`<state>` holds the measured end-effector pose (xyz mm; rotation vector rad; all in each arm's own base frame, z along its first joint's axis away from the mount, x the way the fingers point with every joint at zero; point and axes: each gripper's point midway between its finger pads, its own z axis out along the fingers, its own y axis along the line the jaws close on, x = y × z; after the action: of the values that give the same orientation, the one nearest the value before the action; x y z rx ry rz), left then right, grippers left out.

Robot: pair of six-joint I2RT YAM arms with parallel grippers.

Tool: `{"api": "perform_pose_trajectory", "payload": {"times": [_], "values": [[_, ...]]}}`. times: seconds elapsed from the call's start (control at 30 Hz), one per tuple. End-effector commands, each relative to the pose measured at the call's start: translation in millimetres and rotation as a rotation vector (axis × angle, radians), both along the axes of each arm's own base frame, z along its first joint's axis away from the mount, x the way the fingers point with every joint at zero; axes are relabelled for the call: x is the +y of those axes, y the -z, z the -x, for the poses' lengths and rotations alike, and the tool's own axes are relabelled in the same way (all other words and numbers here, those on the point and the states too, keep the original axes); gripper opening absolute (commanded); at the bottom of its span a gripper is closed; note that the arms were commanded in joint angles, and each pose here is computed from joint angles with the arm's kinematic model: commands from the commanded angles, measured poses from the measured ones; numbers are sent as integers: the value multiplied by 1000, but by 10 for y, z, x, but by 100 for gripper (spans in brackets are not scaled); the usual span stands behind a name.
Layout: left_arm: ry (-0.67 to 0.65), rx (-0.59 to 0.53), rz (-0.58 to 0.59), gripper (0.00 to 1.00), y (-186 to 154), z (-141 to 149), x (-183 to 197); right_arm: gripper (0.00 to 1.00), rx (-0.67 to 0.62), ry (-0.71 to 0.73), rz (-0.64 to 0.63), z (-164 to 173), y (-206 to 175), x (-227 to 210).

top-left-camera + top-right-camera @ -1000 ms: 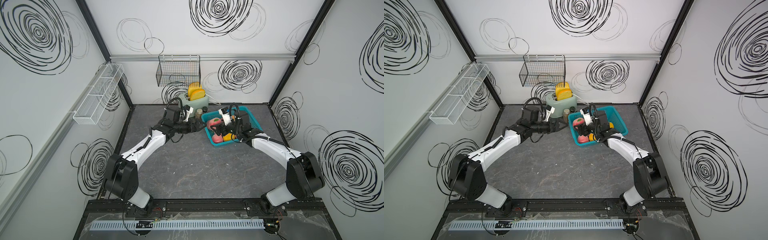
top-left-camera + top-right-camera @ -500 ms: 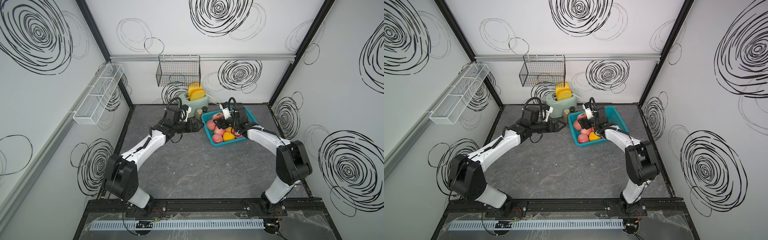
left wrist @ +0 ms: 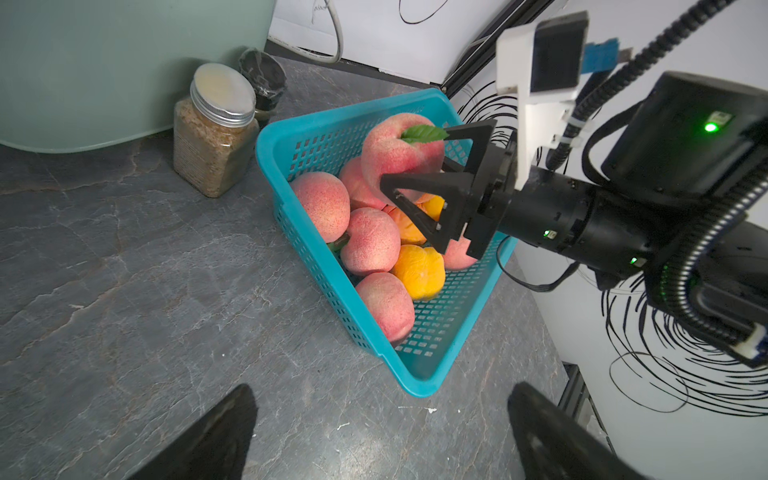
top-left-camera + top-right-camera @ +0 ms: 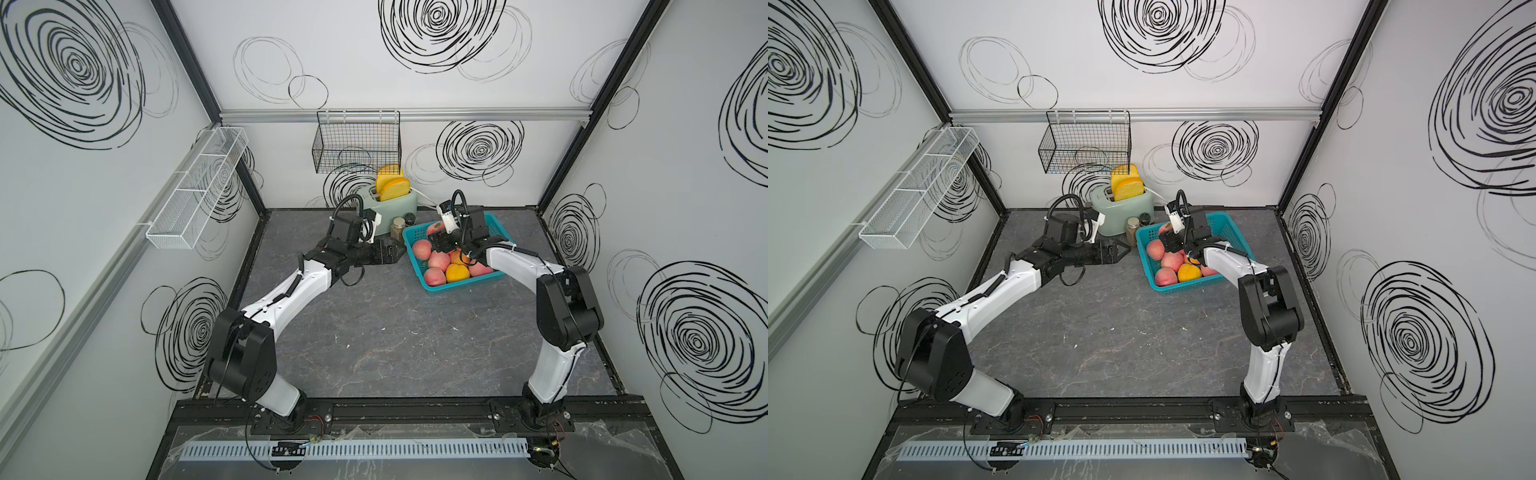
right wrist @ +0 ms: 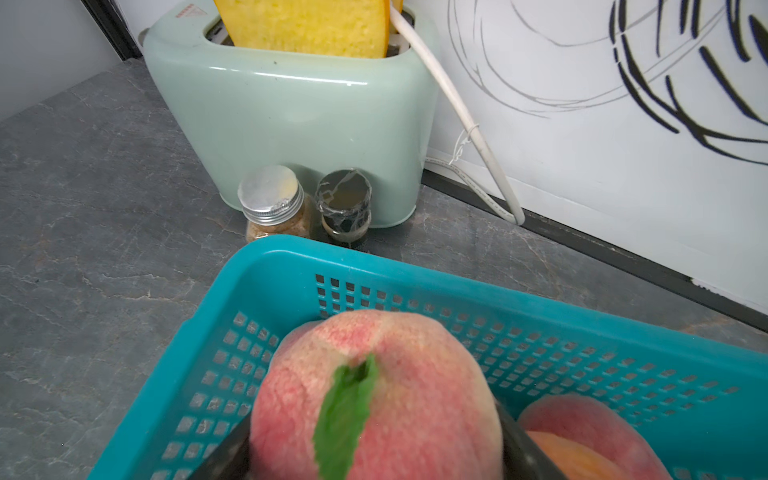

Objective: Put the peaches into the basket
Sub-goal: Place the peach in the basket.

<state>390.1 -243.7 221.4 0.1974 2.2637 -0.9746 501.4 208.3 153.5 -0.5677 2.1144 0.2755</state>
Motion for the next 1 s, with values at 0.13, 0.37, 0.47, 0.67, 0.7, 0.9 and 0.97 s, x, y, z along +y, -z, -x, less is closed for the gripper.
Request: {"api": "perform_pose_trajectory", "payload": {"times": [0.13,0.37,0.47,0.67,0.7,0.9,0.97], "values": [[4,-53,8,98,-96,-42,-29,72,-11,14,49,-113,4,-120],[-2,-53,5,98,-93,-49,-21,72,16,12,62,-125,124,-120],[-2,-52,7,98,-88,-43,-26,72,23,11,67,-133,162,-110],[-1,-49,5,98,-71,-40,-27,72,34,9,73,-148,227,-105],[-2,-49,5,98,-70,-41,-25,72,37,8,75,-150,244,-104],[-4,-48,5,98,-68,-48,-20,73,40,2,75,-148,282,-82],[-4,-49,5,98,-69,-45,-18,73,43,1,78,-145,301,-77]]}}
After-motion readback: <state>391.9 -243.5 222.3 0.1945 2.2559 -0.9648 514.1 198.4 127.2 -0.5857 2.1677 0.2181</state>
